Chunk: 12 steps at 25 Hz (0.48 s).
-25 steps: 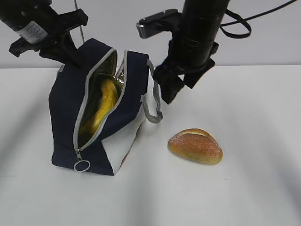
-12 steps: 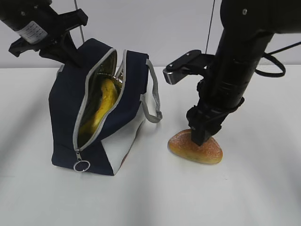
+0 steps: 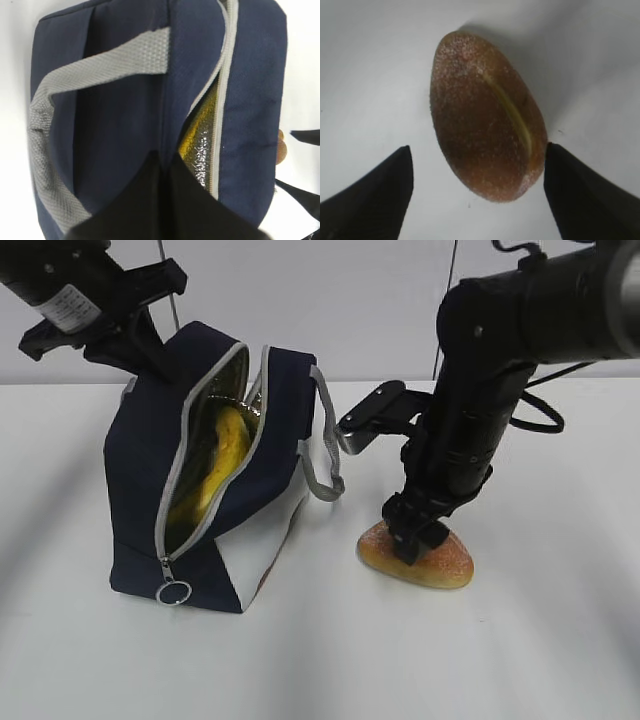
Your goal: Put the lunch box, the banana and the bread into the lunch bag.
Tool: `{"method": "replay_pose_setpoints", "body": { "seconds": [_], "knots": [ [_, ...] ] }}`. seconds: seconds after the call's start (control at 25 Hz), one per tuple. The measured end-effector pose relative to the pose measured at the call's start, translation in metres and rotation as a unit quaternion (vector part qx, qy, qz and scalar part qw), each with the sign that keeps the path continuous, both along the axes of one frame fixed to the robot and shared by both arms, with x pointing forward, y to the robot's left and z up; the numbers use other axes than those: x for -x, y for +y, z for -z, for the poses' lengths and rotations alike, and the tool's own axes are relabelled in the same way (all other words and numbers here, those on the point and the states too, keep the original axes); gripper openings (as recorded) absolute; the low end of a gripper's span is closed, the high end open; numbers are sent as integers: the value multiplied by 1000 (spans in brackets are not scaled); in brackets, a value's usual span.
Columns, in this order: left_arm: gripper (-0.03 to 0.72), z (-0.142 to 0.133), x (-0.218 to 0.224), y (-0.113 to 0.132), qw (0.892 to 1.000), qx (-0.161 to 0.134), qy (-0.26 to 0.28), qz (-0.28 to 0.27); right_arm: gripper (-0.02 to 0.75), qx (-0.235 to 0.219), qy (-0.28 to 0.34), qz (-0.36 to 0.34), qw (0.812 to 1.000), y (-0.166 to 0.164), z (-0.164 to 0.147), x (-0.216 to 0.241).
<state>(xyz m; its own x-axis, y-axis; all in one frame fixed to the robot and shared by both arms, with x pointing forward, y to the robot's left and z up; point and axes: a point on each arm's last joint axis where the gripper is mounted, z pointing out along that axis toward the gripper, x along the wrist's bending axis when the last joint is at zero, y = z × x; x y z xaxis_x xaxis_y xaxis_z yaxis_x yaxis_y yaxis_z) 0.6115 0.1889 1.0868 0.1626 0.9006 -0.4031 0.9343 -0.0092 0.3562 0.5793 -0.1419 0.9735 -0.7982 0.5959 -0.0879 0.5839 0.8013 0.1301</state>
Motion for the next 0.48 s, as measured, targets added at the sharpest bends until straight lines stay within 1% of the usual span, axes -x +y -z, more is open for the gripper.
{"method": "replay_pose_setpoints", "body": {
  "seconds": [0.16,0.36,0.48],
  "knots": [
    [-3,0,0,0,1000,0,0,0,604,8,3,-3,1000,2,21,-8],
    [-3,0,0,0,1000,0,0,0,599,21,-14,-15,1000,0,36,-17],
    [-3,0,0,0,1000,0,0,0,548,18,-20,-15,1000,1,37,-19]
  ]
}}
